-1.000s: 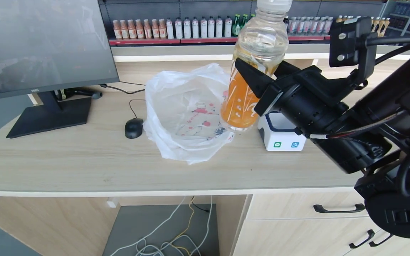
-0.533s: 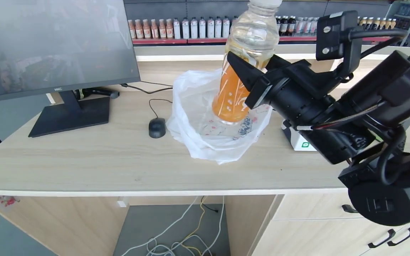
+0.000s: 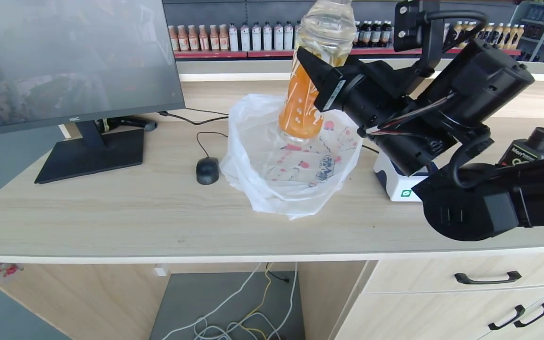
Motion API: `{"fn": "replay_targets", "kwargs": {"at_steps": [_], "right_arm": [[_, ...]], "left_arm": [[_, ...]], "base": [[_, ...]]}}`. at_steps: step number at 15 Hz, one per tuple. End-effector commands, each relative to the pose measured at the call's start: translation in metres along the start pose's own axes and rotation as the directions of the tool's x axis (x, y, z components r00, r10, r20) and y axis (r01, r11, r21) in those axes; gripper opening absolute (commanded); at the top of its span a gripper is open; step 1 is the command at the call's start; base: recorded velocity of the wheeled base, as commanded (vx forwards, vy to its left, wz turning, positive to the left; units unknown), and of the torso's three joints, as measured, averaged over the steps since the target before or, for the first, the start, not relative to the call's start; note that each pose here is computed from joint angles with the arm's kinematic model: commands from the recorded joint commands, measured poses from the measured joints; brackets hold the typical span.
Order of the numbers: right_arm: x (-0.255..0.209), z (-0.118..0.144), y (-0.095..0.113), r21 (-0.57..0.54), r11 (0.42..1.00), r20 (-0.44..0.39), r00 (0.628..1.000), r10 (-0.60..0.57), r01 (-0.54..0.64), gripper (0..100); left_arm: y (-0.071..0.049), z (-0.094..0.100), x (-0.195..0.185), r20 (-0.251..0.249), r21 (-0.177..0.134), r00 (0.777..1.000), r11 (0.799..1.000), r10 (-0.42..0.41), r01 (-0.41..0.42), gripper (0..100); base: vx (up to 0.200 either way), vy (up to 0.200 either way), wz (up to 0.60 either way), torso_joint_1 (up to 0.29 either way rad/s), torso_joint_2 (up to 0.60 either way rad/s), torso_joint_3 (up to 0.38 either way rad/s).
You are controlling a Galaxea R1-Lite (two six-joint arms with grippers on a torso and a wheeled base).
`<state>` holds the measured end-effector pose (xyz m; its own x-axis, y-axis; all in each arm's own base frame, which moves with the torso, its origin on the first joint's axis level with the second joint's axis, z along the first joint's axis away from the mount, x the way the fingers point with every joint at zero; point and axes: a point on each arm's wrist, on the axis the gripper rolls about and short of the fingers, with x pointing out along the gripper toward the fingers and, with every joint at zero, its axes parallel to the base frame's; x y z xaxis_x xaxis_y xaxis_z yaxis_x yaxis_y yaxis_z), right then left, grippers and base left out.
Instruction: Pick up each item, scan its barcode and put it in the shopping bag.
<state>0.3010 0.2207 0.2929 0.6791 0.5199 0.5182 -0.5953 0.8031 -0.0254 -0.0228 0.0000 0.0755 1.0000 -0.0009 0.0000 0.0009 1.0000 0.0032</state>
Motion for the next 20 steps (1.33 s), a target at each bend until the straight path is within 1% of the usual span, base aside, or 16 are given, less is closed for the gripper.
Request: {"fn": "replay_targets", "kwargs": {"at_steps": [1,2,5,7,10,15,17,20], "right_arm": [[0.007,-0.025,-0.003,-0.001,1.0,-0.05,0.999,-0.006,0.006,0],[0.01,-0.033,-0.003,-0.002,1.0,-0.068,0.998,-0.005,0.005,0],[0.027,-0.047,-0.001,-0.007,1.0,-0.065,0.998,-0.004,0.004,0],[0.039,-0.054,-0.002,-0.013,1.0,-0.092,0.996,-0.004,0.003,0],[0.052,-0.072,-0.002,-0.037,0.999,-0.099,0.995,-0.007,0.003,0],[0.051,-0.101,-0.002,-0.06,0.998,-0.15,0.989,-0.007,-0.002,0],[0.053,-0.108,-0.004,-0.106,0.994,-0.153,0.988,-0.01,-0.007,0],[0.055,-0.119,-0.003,-0.105,0.994,-0.161,0.987,-0.008,-0.009,0]], "left_arm": [[0.0,0.0,0.0,0.0,0.0,1.0,1.0,-0.001,0.001,100],[0.0,0.0,0.0,0.0,0.0,1.0,1.0,-0.001,0.001,100],[0.0,0.0,0.0,0.0,0.0,1.0,1.0,-0.001,0.001,100],[0.0,0.0,0.0,0.0,0.0,1.0,1.0,-0.001,0.001,100],[0.0,0.0,0.0,0.0,0.0,1.0,1.0,-0.001,0.001,100],[0.0,0.0,0.0,0.0,0.0,1.0,1.0,-0.001,0.001,100],[0.0,0.0,0.0,0.0,0.0,1.0,1.0,-0.001,0.001,100],[0.0,0.0,0.0,0.0,0.0,1.0,1.0,-0.001,0.001,100]], "base": [[0.0,0.0,0.0,0.0,0.0,0.0],[0.0,0.0,0.0,0.0,0.0,0.0],[0.0,0.0,0.0,0.0,0.0,0.0],[0.0,0.0,0.0,0.0,0.0,0.0],[0.0,0.0,0.0,0.0,0.0,0.0],[0.0,0.0,0.0,0.0,0.0,0.0],[0.0,0.0,0.0,0.0,0.0,0.0],[0.0,0.0,0.0,0.0,0.0,0.0]]}}
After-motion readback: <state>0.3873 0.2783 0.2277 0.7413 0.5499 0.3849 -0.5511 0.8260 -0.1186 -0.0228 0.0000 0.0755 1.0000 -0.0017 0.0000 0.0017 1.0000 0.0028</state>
